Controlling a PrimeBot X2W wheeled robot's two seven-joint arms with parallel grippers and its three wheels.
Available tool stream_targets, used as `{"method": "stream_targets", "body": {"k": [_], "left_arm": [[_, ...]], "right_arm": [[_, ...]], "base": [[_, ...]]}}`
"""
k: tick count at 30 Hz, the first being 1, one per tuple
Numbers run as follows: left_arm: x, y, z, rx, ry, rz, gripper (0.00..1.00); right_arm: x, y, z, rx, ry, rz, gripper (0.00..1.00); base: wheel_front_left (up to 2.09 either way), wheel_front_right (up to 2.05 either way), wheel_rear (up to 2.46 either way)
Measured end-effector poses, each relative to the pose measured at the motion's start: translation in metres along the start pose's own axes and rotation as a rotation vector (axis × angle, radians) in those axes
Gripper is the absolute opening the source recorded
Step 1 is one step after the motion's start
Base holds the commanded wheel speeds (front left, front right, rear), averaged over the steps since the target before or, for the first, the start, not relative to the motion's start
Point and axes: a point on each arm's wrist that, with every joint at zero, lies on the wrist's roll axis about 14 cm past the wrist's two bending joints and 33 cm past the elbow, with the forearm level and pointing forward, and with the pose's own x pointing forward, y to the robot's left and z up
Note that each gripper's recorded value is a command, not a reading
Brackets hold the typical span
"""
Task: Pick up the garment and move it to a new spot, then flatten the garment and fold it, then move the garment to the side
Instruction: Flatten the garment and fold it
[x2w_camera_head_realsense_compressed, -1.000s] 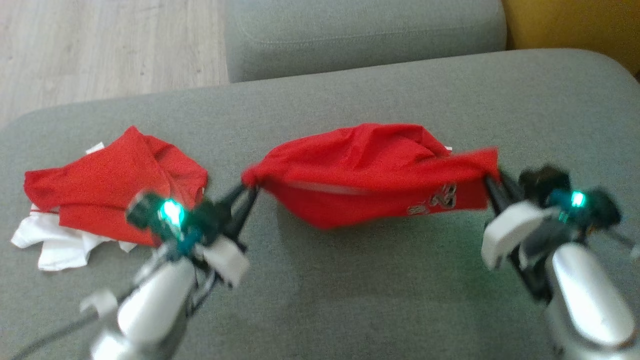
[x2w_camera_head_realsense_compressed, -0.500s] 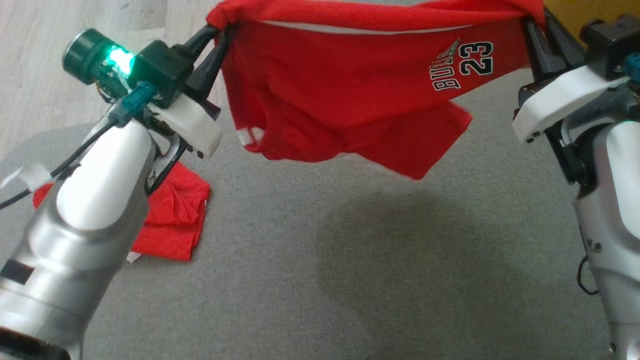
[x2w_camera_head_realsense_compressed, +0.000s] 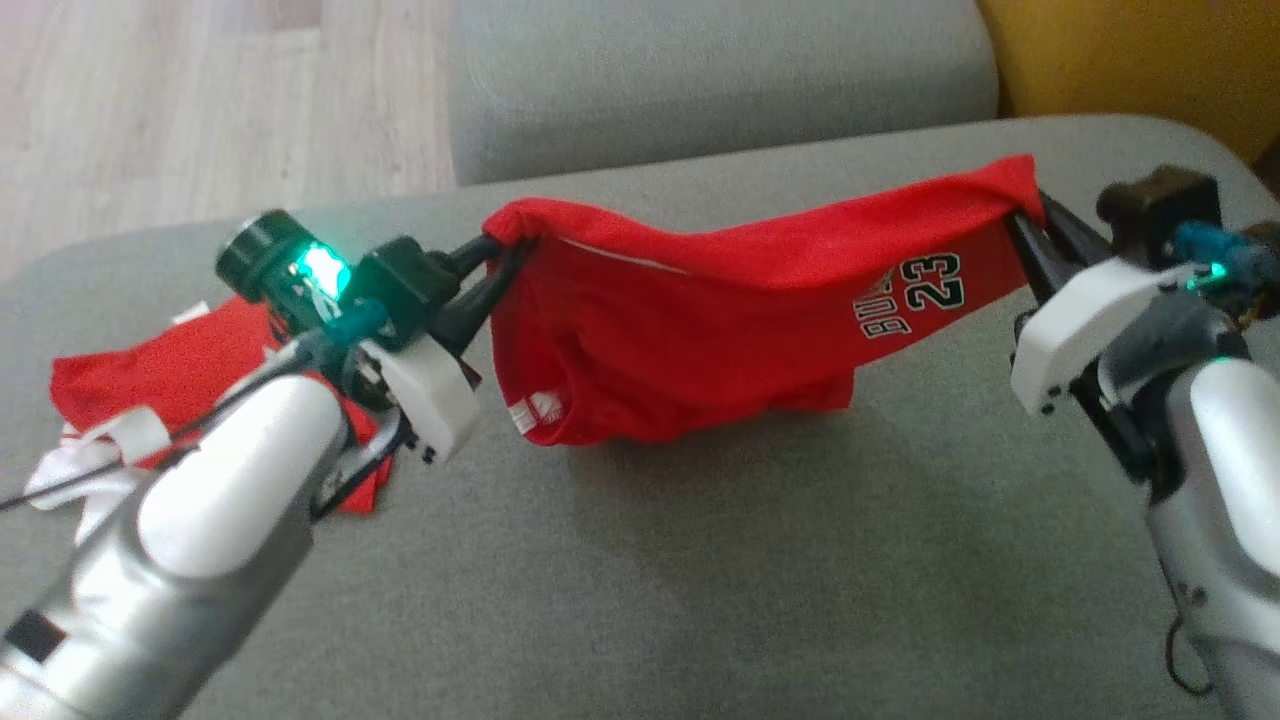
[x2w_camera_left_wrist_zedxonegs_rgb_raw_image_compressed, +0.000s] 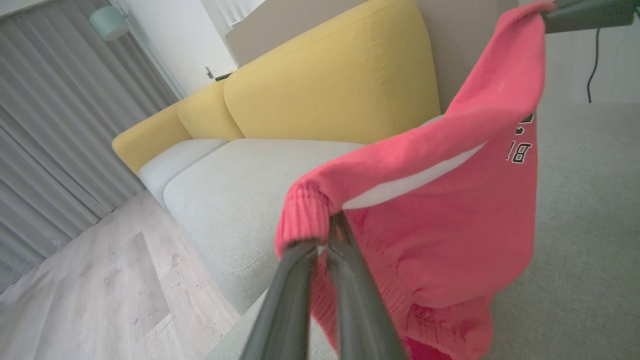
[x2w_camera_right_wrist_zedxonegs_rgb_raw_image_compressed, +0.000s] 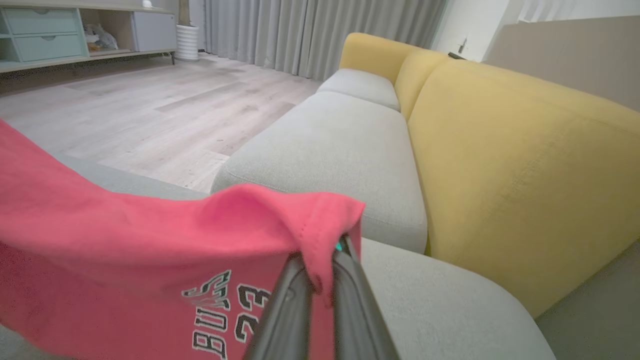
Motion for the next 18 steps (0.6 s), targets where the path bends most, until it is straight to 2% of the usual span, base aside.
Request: {"method": "stream_targets", "body": {"k": [5,8,13,16,18], "left_arm": [[0.017,0.012,-0.007,0.005,0.040,-0.034,0.00],[0.048,0.060,0.010,0.044,-0.003,0.010,0.00],[0.092,0.140,0.051,0.129,-0.158,0.142,0.00],[0.117,0.166,0.062,0.154,-0.245,0.195,0.00],[0.133,0.170,0.056,0.143,-0.282,0.209,0.00]], "right_arm": [[0.024,-0.001,0.002,0.020,0.035,0.025,0.00],[0.066,-0.017,0.031,0.038,0.000,0.019,0.00],[0.125,-0.051,0.086,0.072,-0.168,-0.048,0.00],[0.153,-0.076,0.104,0.077,-0.264,-0.113,0.00],[0.168,-0.085,0.097,0.079,-0.282,-0.145,0.00]], "base": [[0.00,0.00,0.00],[0.00,0.00,0.00],[0.00,0.00,0.00],[0.00,0.00,0.00],[0.00,0.00,0.00]]}}
